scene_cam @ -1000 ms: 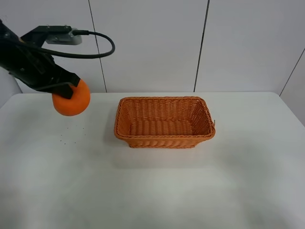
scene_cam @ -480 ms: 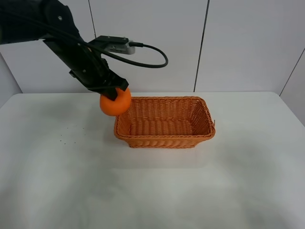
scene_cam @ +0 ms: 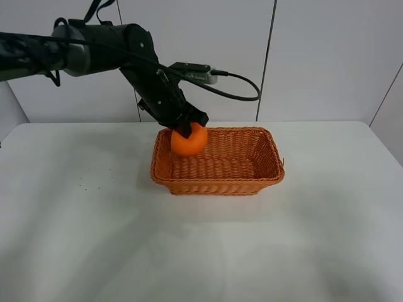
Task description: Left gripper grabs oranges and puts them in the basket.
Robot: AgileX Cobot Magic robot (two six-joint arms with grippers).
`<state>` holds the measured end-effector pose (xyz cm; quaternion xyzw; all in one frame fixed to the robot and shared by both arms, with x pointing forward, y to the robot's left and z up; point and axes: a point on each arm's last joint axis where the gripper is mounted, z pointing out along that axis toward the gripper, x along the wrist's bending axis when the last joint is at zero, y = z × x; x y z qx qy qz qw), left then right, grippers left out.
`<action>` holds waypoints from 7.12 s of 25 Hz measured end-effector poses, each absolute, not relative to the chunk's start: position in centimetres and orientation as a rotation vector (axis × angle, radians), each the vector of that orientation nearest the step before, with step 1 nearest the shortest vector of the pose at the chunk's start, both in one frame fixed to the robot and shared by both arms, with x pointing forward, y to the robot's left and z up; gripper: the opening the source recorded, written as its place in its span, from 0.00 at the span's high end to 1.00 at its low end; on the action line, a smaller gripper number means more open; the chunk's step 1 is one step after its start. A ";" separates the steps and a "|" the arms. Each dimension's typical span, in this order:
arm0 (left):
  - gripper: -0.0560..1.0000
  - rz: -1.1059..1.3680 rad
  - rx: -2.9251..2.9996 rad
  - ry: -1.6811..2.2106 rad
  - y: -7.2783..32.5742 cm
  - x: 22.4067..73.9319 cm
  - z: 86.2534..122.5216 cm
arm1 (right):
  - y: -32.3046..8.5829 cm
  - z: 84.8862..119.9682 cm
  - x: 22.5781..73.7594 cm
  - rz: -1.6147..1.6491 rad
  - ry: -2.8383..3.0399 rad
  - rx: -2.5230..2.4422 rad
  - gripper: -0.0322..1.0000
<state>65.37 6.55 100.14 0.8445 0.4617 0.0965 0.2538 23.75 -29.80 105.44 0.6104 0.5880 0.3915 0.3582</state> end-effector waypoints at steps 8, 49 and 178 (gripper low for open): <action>0.83 0.223 2.347 1.236 4.7 66.6 96.9 | -29.8 105.4 23.7 1.010 1.517 1.575 0.30; 0.06 0.214 2.384 1.162 2.5 67.3 92.3 | -29.8 105.4 23.7 1.010 1.517 1.575 0.30; 0.14 1.058 1.477 1.648 31.1 23.3 105.3 | -29.8 105.4 23.7 1.010 1.517 1.575 0.30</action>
